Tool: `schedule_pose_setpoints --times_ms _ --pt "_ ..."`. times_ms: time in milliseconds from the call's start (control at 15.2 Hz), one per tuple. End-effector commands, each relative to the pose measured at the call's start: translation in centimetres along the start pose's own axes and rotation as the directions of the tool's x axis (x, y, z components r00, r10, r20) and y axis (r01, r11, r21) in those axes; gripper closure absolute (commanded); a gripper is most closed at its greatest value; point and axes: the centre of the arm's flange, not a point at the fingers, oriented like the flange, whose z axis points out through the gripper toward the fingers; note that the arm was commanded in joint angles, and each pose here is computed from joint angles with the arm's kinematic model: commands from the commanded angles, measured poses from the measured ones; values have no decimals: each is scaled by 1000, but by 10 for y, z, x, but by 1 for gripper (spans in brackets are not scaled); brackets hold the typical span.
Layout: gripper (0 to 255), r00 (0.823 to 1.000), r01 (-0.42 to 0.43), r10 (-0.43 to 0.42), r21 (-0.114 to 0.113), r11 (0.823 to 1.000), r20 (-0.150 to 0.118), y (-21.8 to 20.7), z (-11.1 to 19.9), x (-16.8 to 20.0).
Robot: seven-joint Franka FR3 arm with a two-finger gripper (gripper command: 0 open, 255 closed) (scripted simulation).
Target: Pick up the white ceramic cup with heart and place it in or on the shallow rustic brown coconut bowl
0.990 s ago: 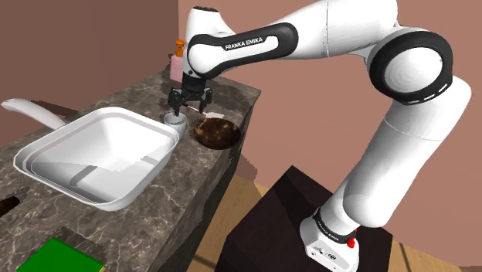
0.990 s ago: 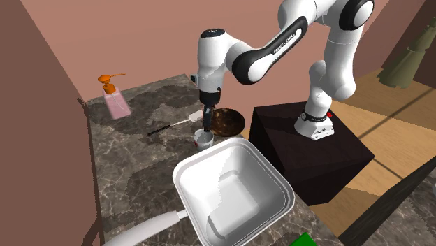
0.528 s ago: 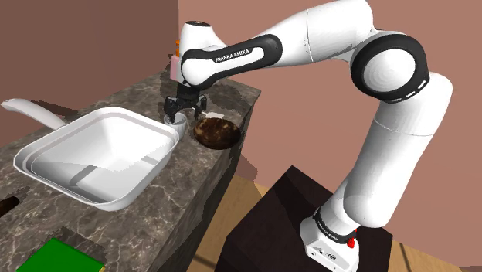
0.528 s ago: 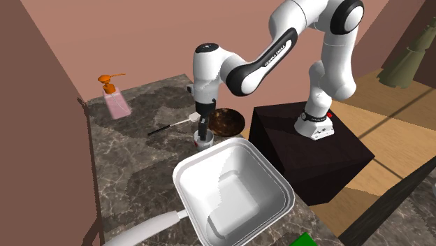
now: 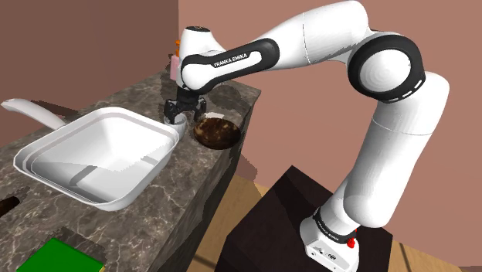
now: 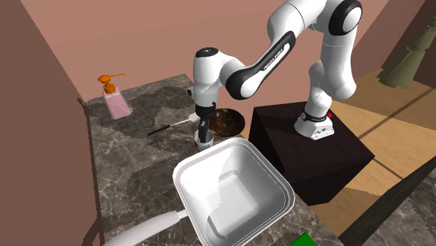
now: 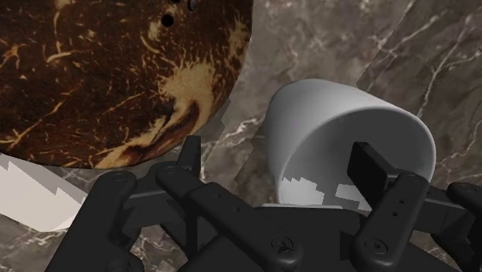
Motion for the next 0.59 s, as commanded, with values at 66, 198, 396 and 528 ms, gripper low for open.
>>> schedule_pose_setpoints --times_ms 66,198,396,528 --pt "255 1000 0 0 0 1000 0 0 0 0" --pt "255 1000 0 0 0 1000 0 0 0 0" --pt "255 1000 0 0 0 1000 0 0 0 0" --pt "255 1000 0 0 0 1000 0 0 0 0"
